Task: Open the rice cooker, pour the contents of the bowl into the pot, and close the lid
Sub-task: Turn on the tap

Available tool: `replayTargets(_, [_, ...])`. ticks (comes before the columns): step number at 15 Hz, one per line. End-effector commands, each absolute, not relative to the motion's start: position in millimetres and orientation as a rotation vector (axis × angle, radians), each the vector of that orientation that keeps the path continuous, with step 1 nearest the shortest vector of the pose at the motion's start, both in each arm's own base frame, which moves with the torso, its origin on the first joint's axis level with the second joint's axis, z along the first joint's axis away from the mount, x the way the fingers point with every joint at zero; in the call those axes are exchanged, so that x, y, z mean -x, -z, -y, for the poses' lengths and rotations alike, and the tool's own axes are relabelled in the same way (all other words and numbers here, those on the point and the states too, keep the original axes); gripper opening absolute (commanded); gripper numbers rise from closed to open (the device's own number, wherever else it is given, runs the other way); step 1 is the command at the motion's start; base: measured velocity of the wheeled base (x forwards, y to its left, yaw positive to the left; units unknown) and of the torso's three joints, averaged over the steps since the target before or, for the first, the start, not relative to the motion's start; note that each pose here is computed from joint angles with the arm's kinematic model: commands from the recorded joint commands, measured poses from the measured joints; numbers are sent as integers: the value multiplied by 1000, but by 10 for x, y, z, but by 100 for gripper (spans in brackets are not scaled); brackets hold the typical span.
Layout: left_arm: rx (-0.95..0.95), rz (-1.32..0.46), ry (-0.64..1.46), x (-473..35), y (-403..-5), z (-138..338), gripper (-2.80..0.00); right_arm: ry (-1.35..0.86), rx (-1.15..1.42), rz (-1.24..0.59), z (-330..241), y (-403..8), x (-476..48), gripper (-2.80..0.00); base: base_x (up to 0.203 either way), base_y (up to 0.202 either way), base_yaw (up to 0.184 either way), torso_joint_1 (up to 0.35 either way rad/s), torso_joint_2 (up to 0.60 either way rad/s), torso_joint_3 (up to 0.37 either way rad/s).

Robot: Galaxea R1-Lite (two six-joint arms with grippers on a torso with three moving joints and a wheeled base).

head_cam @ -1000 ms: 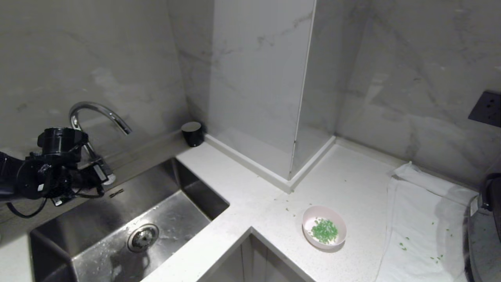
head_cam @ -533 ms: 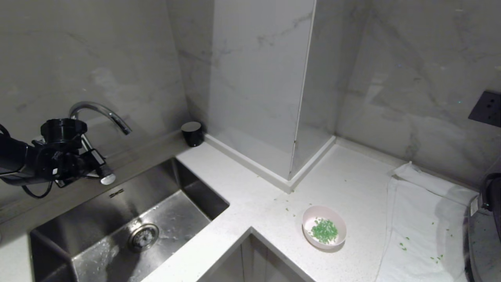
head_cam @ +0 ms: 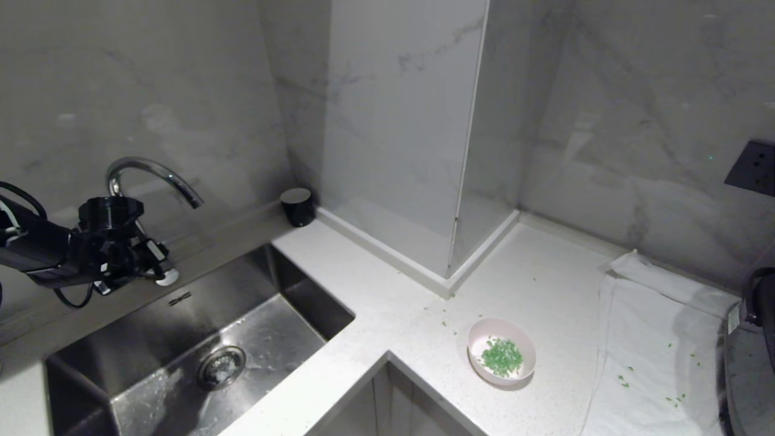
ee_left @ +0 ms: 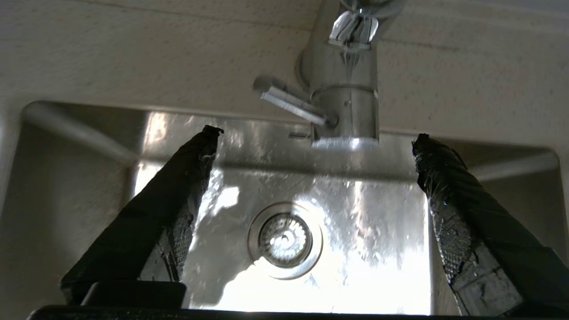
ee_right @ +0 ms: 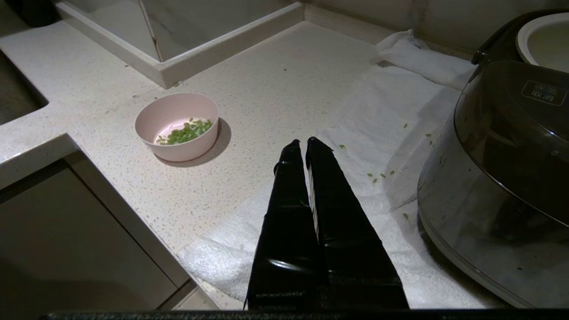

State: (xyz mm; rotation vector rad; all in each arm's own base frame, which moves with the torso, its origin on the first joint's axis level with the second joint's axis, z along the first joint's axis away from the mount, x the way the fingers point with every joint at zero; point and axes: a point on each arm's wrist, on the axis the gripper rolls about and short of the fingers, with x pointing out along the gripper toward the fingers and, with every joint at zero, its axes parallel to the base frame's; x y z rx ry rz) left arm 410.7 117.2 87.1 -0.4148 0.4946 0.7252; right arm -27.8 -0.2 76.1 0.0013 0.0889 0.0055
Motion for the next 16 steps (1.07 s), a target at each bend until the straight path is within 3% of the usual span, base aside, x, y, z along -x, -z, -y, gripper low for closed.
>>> replayTargets(1, [425, -489, -733, -4236, -759, -1214, 0, -5, -1, -91, 2, -760, 278, -280, 0, 0, 0, 0, 0, 0])
replayTargets(12, [453, -439, -804, -4309, -711, -1608, 0, -6, -1, -91, 2, -760, 278, -280, 0, 0, 0, 0, 0, 0])
replayTargets(13, [450, -448, -804, -4317, -676, -1600, -280, -6, -1, -91, 2, -760, 278, -280, 0, 0, 0, 0, 0, 0])
replayTargets(16, [443, -449, -824, -4365, -605, -1618, -280, -6, -1, -91, 2, -760, 278, -280, 0, 0, 0, 0, 0, 0])
